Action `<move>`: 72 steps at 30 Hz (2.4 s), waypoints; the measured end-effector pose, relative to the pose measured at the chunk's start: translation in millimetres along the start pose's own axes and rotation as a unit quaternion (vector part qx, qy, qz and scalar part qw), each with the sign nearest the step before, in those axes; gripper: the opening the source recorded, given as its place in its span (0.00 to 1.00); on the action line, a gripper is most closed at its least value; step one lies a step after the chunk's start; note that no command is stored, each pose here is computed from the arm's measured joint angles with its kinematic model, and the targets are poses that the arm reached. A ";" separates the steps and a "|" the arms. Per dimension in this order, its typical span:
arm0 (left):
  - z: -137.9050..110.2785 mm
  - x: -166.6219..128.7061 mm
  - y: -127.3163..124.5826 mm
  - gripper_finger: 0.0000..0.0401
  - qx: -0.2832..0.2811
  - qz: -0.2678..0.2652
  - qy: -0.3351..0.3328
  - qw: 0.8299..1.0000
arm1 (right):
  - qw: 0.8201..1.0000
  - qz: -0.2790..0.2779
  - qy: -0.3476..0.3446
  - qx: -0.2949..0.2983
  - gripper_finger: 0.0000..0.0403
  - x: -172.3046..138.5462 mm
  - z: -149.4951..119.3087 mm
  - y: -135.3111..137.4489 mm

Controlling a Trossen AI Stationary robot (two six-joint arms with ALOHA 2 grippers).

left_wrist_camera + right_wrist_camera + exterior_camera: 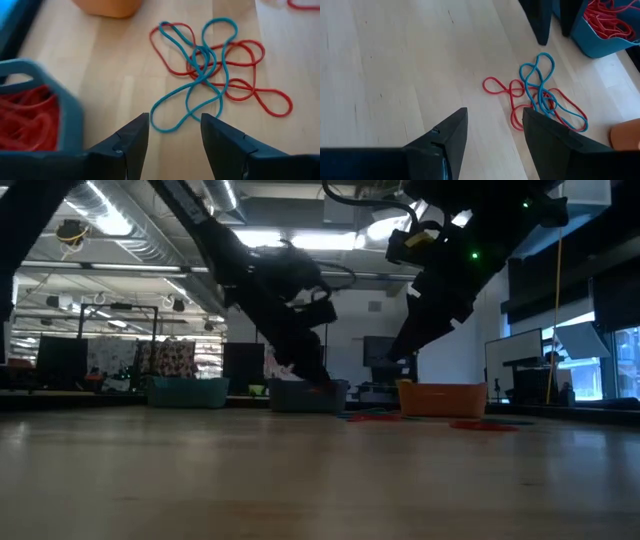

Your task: Sort rubber bands into baskets

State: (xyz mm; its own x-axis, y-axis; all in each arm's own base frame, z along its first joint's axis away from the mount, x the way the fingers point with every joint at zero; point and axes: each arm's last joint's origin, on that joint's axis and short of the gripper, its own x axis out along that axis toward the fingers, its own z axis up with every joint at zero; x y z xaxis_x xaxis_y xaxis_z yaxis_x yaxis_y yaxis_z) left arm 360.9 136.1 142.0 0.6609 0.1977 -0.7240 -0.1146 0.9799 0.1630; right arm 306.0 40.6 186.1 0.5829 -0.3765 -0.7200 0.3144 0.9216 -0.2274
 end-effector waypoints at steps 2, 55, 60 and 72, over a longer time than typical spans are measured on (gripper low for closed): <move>0.2 9.1 2.2 0.44 0.007 -0.010 0.007 1.000 | 1.000 0.000 0.000 0.000 0.47 0.0 0.0 0.0; 27.2 -36.0 -12.5 0.00 0.096 0.047 0.125 0.986 | 1.000 0.002 0.003 0.007 0.47 0.4 -0.7 0.3; 37.3 -79.9 -0.3 0.00 0.085 0.066 0.113 0.988 | 1.000 0.002 0.005 0.002 0.47 0.4 -1.3 0.2; 29.6 -167.5 47.5 0.00 0.013 0.134 0.104 0.985 | 1.000 0.008 0.004 0.009 0.47 0.6 -0.8 0.6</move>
State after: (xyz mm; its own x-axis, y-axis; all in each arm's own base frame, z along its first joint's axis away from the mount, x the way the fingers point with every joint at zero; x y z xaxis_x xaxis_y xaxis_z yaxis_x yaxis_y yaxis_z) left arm 266.7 148.8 290.9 0.4429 0.4534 -0.7735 -0.2434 0.8911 0.3829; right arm 305.9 41.1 185.0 0.5816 -0.3610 -0.7290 0.3182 0.9257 -0.2045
